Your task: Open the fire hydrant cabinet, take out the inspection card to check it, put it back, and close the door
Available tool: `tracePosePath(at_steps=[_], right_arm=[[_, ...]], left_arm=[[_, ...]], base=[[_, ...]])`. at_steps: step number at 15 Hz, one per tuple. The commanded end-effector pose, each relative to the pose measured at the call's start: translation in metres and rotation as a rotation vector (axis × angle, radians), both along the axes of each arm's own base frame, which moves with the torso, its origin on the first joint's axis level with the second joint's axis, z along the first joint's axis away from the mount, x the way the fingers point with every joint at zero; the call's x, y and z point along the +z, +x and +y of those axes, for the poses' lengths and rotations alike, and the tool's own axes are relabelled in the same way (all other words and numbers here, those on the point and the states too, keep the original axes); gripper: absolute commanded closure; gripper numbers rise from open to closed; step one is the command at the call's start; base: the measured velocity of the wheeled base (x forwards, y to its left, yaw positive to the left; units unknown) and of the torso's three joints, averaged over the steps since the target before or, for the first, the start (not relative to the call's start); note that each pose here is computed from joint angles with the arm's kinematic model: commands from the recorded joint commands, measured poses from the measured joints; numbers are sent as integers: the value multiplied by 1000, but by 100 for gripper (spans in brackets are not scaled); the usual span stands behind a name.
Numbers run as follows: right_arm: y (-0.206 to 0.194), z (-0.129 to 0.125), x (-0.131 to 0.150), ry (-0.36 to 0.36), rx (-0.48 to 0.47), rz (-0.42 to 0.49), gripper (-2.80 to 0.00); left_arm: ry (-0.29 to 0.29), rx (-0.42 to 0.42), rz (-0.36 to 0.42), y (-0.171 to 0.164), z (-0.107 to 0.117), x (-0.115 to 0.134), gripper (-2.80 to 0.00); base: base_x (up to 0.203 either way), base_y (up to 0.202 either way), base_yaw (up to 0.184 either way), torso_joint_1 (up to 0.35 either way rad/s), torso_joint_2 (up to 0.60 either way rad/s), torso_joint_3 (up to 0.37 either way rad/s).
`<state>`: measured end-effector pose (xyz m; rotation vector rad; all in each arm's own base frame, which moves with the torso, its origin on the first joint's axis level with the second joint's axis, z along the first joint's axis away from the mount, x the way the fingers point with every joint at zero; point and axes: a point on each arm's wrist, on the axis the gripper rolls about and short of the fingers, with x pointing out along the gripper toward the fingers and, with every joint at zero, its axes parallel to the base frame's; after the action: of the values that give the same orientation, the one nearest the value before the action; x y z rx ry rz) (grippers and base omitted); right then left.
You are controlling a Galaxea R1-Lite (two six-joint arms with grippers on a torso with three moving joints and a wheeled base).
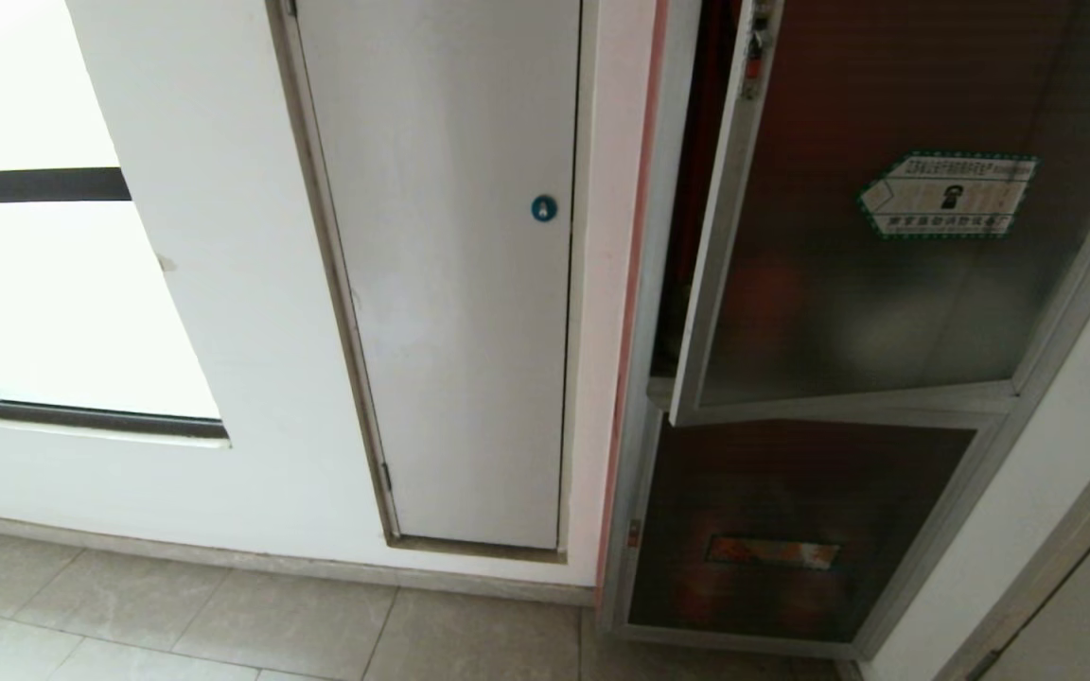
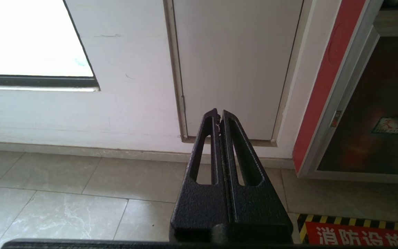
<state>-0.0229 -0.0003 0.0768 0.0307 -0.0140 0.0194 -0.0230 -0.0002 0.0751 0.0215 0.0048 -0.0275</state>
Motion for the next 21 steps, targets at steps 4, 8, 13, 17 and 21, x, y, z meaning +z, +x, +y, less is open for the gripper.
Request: tracePosePath(at_steps=[4,8,13,17,21], right_arm=[[0,0,-1,0,1,5,0],[0,0,-1,0,1,5,0],[0,0,-1,0,1,5,0],[0,0,-1,0,1,5,0],[0,0,-1,0,1,5,0]], left_arm=[[0,-1,-1,0,0,0,0],[0,0,-1,0,0,0,0],[0,-2,-1,0,0,0,0],[0,0,-1,0,0,0,0],[0,0,-1,0,0,0,0]], base=[[0,0,0,0,0,0],[0,0,0,0,0,0],[0,0,0,0,0,0],[0,0,0,0,0,0],[33,0,1,0,-1,0]])
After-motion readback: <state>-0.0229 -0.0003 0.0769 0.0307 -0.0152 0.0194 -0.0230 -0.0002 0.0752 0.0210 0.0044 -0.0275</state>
